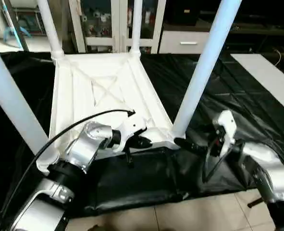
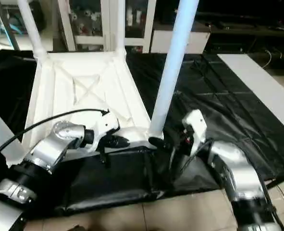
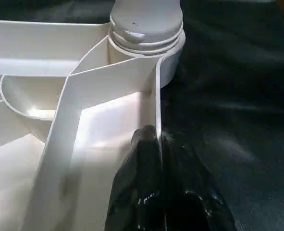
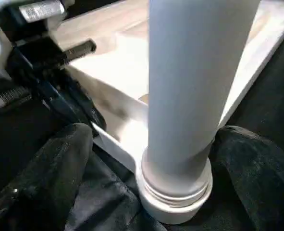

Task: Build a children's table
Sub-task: Rotate leg to tighten

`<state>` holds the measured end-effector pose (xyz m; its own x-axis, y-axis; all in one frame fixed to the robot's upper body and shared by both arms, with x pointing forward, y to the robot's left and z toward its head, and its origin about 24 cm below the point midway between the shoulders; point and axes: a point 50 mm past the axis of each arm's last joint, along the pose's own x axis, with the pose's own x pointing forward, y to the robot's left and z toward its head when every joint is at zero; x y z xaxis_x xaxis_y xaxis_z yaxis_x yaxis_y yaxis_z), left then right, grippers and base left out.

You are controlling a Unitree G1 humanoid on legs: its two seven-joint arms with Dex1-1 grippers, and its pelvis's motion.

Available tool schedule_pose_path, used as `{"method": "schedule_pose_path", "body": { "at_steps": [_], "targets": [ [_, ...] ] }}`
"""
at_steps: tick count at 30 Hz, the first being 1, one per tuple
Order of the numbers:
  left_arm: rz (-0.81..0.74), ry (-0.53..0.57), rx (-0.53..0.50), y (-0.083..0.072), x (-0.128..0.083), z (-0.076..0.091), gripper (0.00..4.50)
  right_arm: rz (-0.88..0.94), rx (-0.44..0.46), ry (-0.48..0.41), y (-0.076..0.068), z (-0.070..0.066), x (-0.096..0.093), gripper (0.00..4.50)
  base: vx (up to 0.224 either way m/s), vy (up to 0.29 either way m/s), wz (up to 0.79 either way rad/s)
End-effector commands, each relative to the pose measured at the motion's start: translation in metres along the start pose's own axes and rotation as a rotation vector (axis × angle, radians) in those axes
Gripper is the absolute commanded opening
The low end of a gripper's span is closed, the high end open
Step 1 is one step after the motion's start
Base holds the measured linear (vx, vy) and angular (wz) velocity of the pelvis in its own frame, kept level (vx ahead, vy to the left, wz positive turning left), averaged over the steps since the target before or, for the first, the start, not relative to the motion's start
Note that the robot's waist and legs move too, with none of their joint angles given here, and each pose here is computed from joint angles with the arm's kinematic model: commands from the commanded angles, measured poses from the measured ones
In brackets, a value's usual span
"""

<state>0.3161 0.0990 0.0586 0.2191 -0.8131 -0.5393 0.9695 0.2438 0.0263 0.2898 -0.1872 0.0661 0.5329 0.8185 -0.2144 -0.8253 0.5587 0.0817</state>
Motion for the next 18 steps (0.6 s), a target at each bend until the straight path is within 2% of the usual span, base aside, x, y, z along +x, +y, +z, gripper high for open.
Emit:
{"method": "schedule_pose_path", "body": {
  "at_steps": [1,6,7,10,18],
  "targets": [
    [-0.089,0.047,-0.013,-0.013,0.010,-0.008,0.00,0.022,-0.013,0.048,-0.004,0.000,-0.001,4.46,0.000,0.000,0.00],
    [-0.111,0.050,-0.011,-0.015,0.008,-0.008,0.00,0.049,-0.022,0.107,-0.012,-0.004,0.001,4.46,0.000,0.000,0.00],
    [-0.113,0.050,-0.011,-0.015,0.008,-0.008,0.00,0.066,-0.018,0.107,-0.013,-0.005,0.002,4.17,0.000,0.000,0.00],
    [-0.117,0.053,-0.013,-0.016,0.007,-0.010,0.00,0.089,-0.001,0.095,-0.015,-0.004,0.003,4.04,0.000,0.000,0.00],
    [-0.124,0.073,-0.018,-0.017,0.004,-0.014,0.00,0.144,0.000,0.061,-0.016,-0.003,0.004,3.22,0.000,0.000,0.00]
  ]
}}
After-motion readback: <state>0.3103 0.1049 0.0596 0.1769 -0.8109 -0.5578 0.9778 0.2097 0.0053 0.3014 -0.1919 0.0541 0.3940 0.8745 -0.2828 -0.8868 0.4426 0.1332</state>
